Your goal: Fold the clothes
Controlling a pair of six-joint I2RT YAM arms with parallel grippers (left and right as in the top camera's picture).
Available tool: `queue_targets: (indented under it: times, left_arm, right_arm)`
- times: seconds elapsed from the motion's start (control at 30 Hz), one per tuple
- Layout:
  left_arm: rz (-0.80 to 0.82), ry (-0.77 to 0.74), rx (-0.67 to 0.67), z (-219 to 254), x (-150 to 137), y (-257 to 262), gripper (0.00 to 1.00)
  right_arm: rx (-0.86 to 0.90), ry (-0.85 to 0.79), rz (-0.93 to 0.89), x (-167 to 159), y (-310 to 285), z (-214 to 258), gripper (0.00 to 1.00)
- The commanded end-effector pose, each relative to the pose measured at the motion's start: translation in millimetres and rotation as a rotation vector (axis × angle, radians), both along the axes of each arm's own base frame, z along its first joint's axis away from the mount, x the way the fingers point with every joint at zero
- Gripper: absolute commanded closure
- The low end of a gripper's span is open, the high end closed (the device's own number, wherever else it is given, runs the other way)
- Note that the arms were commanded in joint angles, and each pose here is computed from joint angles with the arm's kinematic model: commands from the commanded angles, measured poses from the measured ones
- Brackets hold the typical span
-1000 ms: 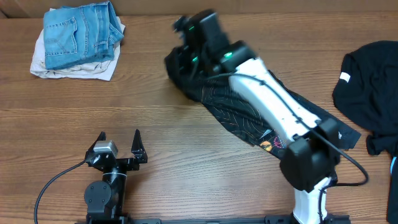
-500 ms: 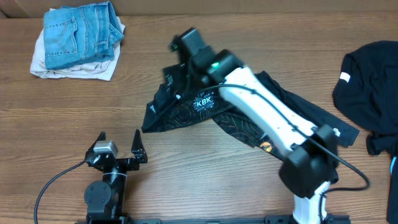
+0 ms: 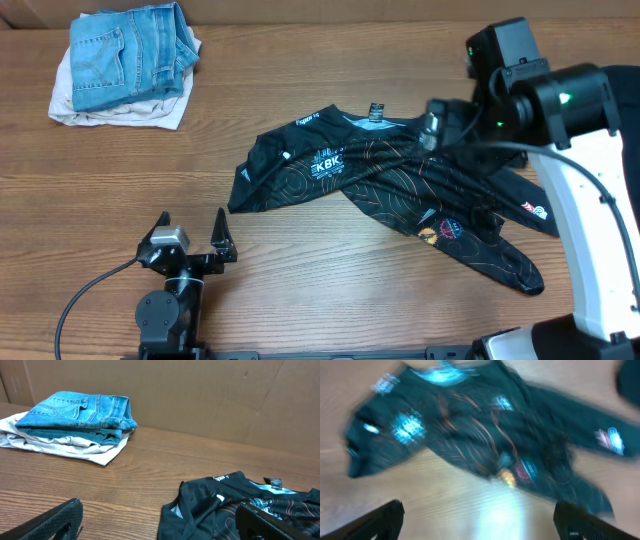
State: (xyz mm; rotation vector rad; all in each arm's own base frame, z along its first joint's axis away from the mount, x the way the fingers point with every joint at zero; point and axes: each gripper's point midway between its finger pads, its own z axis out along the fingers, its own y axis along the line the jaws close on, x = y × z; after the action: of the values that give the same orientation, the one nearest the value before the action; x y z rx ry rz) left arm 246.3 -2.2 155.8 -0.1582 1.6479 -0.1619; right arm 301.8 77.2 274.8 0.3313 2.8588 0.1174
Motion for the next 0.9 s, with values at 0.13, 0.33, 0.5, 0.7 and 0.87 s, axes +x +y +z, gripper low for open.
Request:
queue_targets:
  times: [0.13, 0.33, 0.5, 0.7, 0.87]
  left_arm:
    - [0.014, -0.005, 0.023, -0.1, -0.2, 3.2, 0.00]
    - [0.014, -0.005, 0.023, -0.1, -0.2, 3.2, 0.00]
    - [0.014, -0.005, 0.023, -0.1, -0.2, 3.2, 0.00]
    - [0.014, -0.005, 0.023, -0.1, -0.2, 3.2, 0.00]
    - [0.014, -0.005, 0.023, -0.1, -0.2, 3.2, 0.00]
  right_arm:
    - [0.004, 0.158, -0.143, -16.7, -3.1, -49.0, 0.00]
    - [0.090, 0.289, -0.128, -31.7, 26.2, -115.6, 0.04]
    - [0.083, 0.370, -0.227, -50.2, 25.8, -163.1, 0.05]
    - [0.147, 0.419, -0.238, -64.9, 34.9, -202.6, 0.12]
    - [0.214, 0.420, -0.227, -68.4, 44.6, -222.6, 0.15]
